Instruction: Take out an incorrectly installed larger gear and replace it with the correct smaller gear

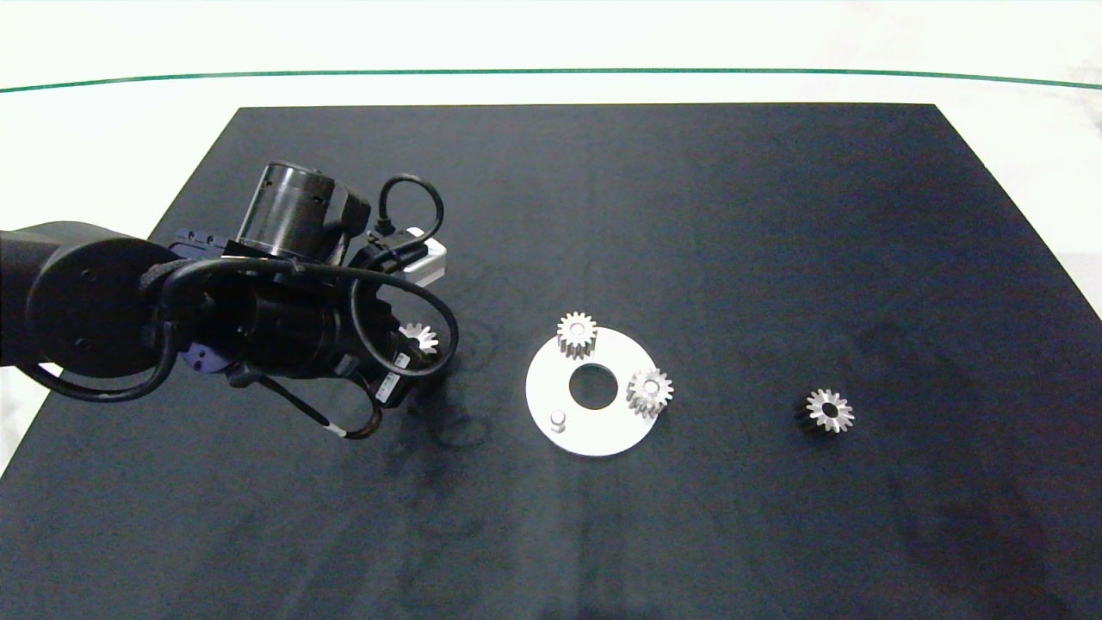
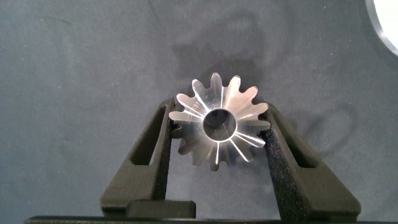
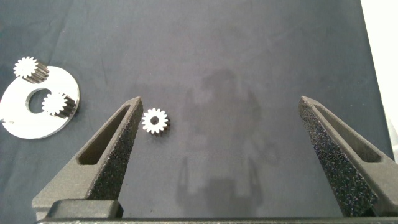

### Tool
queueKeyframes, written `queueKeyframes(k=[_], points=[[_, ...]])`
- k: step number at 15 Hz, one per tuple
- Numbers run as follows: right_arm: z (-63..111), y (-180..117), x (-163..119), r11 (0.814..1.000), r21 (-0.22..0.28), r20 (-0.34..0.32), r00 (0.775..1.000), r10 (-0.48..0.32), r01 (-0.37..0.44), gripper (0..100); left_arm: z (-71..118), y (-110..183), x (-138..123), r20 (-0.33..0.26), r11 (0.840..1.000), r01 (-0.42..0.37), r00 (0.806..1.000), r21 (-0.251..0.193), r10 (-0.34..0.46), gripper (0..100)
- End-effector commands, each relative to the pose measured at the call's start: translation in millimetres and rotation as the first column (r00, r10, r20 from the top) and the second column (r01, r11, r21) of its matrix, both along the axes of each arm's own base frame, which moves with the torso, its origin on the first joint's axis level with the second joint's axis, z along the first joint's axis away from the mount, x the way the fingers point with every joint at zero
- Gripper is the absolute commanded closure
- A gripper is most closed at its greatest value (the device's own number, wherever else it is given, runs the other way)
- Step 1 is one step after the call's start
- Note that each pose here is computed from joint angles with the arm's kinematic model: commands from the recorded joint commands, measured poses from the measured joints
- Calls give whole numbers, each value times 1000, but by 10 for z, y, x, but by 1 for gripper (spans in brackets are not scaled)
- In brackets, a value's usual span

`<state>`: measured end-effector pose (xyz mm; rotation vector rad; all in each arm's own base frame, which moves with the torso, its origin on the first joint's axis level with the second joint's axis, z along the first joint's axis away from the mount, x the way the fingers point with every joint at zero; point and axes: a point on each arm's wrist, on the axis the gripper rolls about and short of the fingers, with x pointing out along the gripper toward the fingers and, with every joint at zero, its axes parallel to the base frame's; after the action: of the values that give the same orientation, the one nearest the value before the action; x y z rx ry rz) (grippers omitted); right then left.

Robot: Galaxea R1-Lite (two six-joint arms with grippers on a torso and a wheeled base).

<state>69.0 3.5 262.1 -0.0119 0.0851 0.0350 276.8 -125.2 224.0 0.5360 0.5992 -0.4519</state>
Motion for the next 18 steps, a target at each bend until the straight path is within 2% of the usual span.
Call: queueKeyframes(k=[1,6,8,10,13,14,15,16,18], points=[[-4,0,-1,1000,-1,-1,1000,1,-1,0,-33,44,19,-11,1000,-13,1000,7,13,0],[-13,0,1,1000,-1,-4,1000,-1,1,0,-99,79,-17,-34,1000,-20,999,14,21,0],[-14,0,4,1000,-7,-8,1000,0,0,0,-35,108,-66,-12,1000,-14,1000,-5,14,0],[-29,7,33,1000,-13,-40,999,9,-10,0,136,203,-198,31,999,-6,1000,-45,8,0],[-79,17,110,995,-92,-107,994,34,-44,0,348,353,-561,108,997,-2,994,-81,11,0],[-97,24,142,992,-104,-129,990,51,-64,0,418,414,-700,138,995,-2,990,-96,16,0],[-98,24,146,992,-106,-131,990,52,-66,0,429,419,-712,142,995,-2,990,-98,16,0],[-130,47,197,982,-153,-184,979,83,-112,0,549,531,-883,189,990,-32,980,-136,57,0],[-126,75,290,972,-179,-240,965,104,-150,0,698,697,-1050,243,982,-80,962,-173,121,0]])
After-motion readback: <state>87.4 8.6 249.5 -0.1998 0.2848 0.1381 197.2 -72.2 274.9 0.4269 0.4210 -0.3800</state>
